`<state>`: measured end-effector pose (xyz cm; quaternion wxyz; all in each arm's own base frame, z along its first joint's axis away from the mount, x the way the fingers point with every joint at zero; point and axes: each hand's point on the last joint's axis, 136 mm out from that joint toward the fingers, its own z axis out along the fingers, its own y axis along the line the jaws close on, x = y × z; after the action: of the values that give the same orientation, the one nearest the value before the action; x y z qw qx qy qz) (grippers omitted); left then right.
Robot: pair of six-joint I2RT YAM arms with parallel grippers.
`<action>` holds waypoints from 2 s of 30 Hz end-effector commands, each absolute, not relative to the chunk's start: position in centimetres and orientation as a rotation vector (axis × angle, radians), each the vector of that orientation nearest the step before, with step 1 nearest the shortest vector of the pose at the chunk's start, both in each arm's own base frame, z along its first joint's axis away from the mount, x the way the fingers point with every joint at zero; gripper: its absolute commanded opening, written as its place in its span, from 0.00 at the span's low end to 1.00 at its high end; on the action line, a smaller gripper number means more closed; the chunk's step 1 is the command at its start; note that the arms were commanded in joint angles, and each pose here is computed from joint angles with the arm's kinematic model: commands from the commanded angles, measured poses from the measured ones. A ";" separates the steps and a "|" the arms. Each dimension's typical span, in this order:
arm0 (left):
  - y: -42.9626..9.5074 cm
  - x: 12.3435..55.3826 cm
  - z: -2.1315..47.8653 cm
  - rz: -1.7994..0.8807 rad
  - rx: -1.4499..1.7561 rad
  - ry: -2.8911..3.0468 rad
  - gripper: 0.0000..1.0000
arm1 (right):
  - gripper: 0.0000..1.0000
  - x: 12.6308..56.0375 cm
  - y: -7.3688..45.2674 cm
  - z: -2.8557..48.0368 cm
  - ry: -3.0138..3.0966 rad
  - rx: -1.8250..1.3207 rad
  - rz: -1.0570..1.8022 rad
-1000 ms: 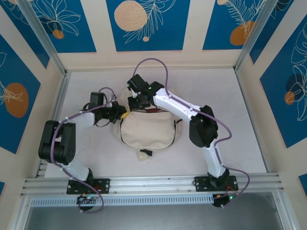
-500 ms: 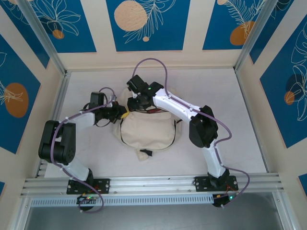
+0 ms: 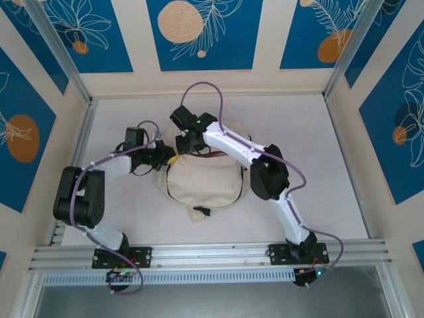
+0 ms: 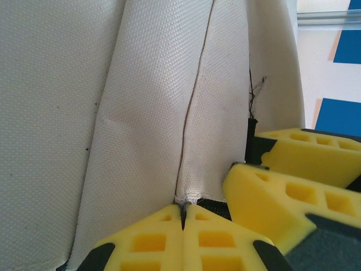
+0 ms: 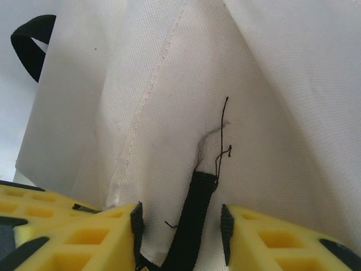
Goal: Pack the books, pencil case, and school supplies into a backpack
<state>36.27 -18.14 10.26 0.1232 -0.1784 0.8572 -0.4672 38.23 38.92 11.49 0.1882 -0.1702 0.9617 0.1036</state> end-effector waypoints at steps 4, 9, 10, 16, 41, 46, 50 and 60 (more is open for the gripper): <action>-19.4 36.3 12.2 -1.392 -0.404 2.465 0.00 | 0.19 38.4 39.1 12.3 2.702 -0.456 0.283; -18.8 36.1 11.5 -1.335 -0.436 2.489 0.00 | 0.06 39.0 38.2 15.1 2.637 -0.426 0.237; -18.6 36.1 11.4 -1.315 -0.442 2.492 0.00 | 0.06 39.0 38.0 15.9 2.621 -0.420 0.230; -16.8 35.6 10.2 -1.138 -0.498 2.547 0.00 | 0.04 38.7 35.6 17.7 2.585 -0.356 0.129; -14.3 35.4 10.3 -0.929 -0.531 2.572 0.00 | 0.00 36.7 25.2 17.4 2.556 -0.154 -0.251; -16.0 35.5 12.9 -1.080 -0.438 2.507 0.00 | 0.00 35.8 29.1 17.1 2.601 -0.322 0.075; -17.5 34.8 14.8 -1.169 -0.351 2.470 0.17 | 0.00 34.7 33.7 17.8 2.596 -0.467 0.384; -20.0 32.3 11.3 -1.309 -0.374 2.537 0.47 | 0.00 32.9 39.2 19.6 2.562 -0.593 0.821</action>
<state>33.16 -18.65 12.16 0.1566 -0.1343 0.8819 -0.4238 33.85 35.73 17.04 0.1978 -0.1815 0.9426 0.1988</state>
